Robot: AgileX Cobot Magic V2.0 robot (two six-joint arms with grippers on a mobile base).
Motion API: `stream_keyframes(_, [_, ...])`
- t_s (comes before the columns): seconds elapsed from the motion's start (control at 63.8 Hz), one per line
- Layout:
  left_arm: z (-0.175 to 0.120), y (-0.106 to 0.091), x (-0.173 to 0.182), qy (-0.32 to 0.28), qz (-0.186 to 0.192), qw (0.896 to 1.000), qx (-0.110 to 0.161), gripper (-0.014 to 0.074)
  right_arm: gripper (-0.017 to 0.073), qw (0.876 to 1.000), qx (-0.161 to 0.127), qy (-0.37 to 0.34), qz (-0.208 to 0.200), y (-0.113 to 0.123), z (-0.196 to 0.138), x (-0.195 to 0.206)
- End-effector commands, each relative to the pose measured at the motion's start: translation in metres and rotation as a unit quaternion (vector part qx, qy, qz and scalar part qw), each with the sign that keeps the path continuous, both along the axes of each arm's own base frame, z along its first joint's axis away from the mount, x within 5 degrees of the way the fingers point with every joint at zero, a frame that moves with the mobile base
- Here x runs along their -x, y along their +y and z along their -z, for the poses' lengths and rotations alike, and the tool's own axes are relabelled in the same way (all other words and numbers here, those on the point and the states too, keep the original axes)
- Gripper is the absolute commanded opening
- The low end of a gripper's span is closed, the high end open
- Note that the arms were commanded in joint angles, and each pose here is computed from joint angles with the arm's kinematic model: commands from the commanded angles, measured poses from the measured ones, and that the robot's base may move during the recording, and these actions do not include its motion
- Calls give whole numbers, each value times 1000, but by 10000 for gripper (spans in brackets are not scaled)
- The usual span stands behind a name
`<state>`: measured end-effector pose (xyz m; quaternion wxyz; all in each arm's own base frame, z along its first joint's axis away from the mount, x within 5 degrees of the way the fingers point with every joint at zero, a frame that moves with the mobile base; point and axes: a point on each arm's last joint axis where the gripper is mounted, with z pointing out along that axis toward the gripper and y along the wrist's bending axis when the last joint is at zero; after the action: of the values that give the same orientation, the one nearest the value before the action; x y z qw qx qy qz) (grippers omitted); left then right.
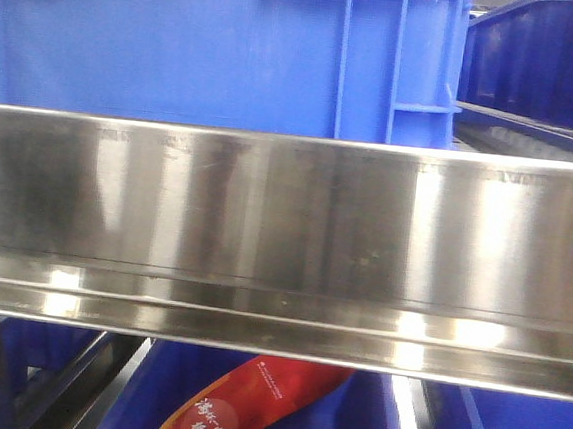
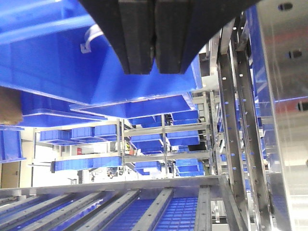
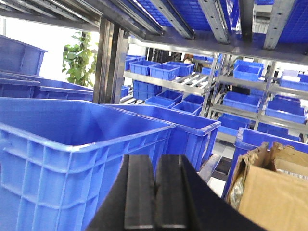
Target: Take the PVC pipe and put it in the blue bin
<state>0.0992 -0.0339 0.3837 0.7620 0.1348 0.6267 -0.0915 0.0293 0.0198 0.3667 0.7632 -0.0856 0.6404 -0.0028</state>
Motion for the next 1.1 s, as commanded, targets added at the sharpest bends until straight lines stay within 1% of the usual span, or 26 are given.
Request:
stream_keyframes(0.0, [4, 0, 5, 6, 12, 1000, 7, -111, -168, 1000, 1, -8, 9, -1, 6, 3])
stream_keyframes(0.188, [18, 1, 11, 19, 20, 999, 20, -111, -168, 1000, 5, 0, 9, -1, 18, 4])
stream_keyframes(0.392, [39, 3, 17, 31, 19, 999, 22, -111, -168, 1000, 4, 8, 8, -1, 25, 2])
stream_keyframes(0.596, [36, 7, 21, 12, 7, 999, 31, -111, -168, 1000, 4, 8, 8, -1, 25, 2])
stream_keyframes(0.69, [36, 7, 22, 11, 7, 999, 31, -111, -168, 1000, 3, 5, 10, -1, 24, 2])
stream_keyframes(1.082, [33, 11, 21, -4, -14, 999, 40, -111, -168, 1000, 3, 5, 10, -1, 24, 2])
